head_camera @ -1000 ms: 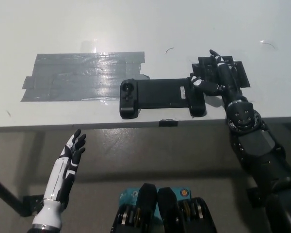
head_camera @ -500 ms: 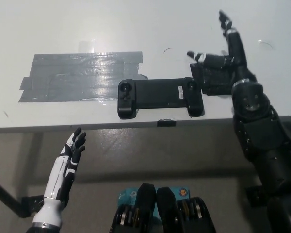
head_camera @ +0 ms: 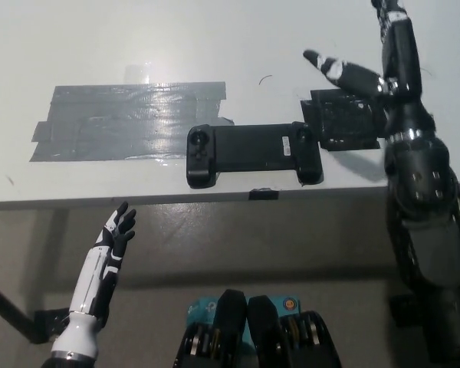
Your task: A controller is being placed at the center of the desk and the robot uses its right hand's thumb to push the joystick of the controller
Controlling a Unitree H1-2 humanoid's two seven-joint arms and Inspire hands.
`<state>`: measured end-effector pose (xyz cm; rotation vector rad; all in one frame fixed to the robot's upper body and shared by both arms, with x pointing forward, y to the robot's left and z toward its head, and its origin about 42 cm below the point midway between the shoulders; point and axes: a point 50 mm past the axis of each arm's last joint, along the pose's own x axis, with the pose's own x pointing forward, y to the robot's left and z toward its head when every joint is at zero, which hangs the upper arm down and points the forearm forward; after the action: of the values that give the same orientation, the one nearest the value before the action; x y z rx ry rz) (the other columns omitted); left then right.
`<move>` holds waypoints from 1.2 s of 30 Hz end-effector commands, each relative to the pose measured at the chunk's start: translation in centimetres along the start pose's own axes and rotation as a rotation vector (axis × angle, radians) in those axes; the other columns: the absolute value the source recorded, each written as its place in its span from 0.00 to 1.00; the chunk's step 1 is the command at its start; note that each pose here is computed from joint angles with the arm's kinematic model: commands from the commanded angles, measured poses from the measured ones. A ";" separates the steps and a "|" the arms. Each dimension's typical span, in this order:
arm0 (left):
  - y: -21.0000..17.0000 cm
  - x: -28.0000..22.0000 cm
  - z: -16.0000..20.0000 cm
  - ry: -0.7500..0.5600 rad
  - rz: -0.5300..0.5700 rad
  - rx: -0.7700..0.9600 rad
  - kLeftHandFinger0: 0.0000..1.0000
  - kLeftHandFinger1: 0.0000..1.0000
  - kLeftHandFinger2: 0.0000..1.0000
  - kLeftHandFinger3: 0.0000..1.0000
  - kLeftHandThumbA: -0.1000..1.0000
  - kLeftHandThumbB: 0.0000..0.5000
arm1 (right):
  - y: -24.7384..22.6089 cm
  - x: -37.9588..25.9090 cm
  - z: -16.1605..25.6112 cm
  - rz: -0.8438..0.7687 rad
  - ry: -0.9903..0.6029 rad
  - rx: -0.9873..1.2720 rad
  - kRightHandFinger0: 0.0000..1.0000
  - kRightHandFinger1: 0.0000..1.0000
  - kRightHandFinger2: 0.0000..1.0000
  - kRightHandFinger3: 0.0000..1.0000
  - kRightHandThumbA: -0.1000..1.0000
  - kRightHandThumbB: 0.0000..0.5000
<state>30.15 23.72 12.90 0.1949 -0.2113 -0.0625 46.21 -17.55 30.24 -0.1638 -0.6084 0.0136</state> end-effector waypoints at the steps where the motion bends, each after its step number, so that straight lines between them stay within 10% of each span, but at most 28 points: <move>1: 0.7 0.9 1.2 -0.060 -0.001 0.017 1.00 1.00 1.00 1.00 0.98 0.05 | 1.1 -6.3 4.6 0.145 -0.118 0.047 1.00 1.00 1.00 1.00 1.00 0.44; 36: 0.8 1.1 1.2 -0.068 -0.009 0.002 1.00 1.00 1.00 1.00 0.95 0.01 | 2.3 -17.6 -5.4 0.299 0.250 -0.078 1.00 1.00 1.00 1.00 1.00 0.35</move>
<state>30.58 24.08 12.98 0.1990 -0.2116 -0.0668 34.27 -17.59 13.97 -0.3178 -0.2444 0.2337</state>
